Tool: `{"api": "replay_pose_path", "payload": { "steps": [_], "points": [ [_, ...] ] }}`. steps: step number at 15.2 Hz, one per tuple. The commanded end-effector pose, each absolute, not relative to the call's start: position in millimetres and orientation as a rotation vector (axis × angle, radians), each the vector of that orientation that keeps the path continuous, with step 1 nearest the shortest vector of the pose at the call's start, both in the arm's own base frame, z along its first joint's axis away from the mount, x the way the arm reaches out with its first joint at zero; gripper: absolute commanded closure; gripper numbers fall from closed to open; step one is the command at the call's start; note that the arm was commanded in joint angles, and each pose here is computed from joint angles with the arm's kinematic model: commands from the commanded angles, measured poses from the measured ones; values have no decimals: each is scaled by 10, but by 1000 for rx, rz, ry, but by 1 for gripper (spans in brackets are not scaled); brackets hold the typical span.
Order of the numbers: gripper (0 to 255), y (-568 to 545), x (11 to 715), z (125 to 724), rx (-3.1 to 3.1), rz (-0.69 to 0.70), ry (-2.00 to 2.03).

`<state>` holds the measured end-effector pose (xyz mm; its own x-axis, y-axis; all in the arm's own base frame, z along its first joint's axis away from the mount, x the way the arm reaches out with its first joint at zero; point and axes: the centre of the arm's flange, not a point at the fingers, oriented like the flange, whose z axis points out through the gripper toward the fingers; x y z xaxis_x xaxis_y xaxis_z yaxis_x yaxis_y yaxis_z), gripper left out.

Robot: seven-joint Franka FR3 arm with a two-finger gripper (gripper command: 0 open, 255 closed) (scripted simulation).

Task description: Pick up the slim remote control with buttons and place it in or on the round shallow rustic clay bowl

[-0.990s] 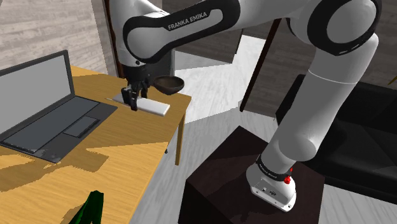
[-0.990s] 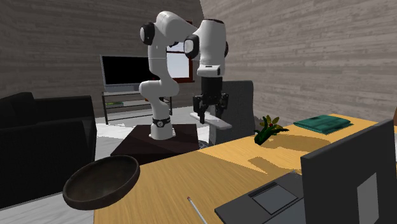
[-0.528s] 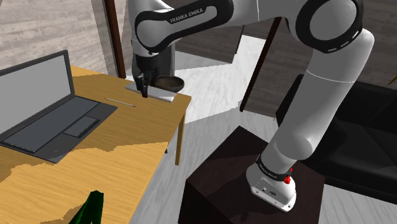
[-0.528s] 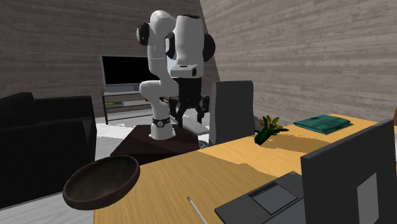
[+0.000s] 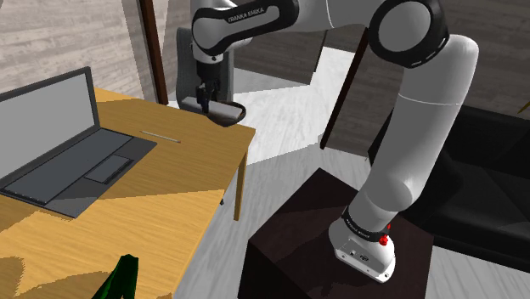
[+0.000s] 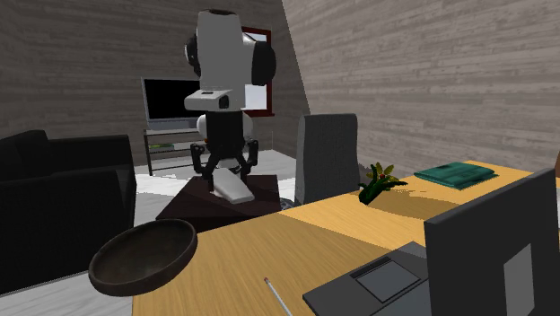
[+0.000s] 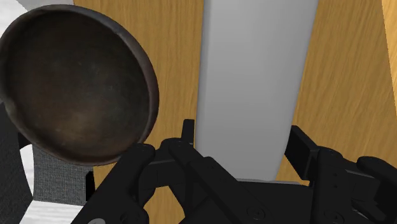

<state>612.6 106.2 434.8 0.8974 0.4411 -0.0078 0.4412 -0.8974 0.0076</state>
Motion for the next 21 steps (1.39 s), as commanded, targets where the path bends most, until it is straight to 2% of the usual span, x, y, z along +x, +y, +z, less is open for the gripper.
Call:
{"api": "replay_pose_path", "payload": {
  "steps": [1, 11, 21],
  "points": [
    [255, 832, 6244, 4341, 3050, -9, 712],
    [255, -288, 6909, 4349, 3050, -9, 712],
    [255, -288, 6909, 3821, 3050, -9, 712]
  ]
}}
